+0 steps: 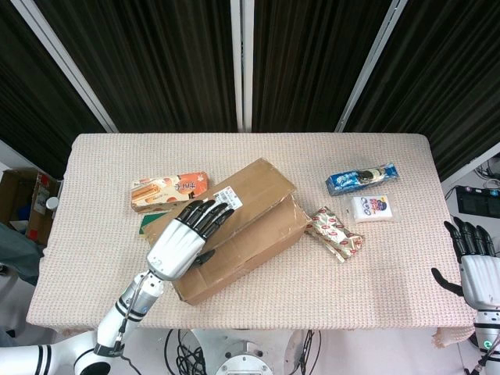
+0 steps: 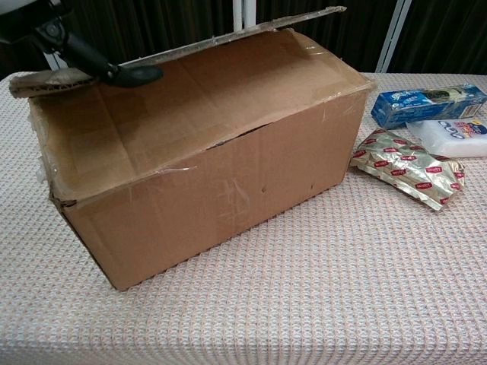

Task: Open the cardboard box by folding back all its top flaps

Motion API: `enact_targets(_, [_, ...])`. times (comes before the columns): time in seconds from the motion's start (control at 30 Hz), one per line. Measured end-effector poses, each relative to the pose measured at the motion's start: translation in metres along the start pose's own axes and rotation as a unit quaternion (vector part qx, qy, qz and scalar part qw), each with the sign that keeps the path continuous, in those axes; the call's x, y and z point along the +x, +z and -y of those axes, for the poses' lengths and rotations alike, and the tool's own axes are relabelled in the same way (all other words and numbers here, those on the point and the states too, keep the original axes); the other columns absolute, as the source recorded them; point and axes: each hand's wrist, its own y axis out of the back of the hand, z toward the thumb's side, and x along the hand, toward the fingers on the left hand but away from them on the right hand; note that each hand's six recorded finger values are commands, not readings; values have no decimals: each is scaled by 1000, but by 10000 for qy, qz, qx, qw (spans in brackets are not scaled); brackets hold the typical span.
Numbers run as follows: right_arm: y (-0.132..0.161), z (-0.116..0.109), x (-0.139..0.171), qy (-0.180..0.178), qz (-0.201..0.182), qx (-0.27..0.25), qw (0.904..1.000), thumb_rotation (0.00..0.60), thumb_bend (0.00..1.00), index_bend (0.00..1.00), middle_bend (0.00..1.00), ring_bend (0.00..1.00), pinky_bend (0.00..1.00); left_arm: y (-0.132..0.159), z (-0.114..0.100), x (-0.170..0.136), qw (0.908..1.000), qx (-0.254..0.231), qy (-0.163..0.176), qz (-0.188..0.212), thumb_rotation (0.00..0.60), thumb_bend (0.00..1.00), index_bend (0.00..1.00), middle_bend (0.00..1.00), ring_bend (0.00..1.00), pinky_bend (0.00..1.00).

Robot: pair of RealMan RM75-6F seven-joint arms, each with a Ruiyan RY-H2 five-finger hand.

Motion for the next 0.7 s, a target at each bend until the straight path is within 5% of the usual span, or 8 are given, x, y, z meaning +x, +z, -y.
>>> enact_targets(0.4, [2, 1, -1, 16, -14, 22, 10000, 600, 145, 0, 0, 0, 0, -37, -34, 4, 9914, 681, 850, -722, 600, 291, 67, 118, 131, 204])
enact_targets(0.7, [6, 2, -1, 28, -50, 49, 10000, 600, 147, 0, 0, 0, 0, -61, -32, 11, 9804, 1354, 1031, -995, 600, 290, 50, 87, 121, 204])
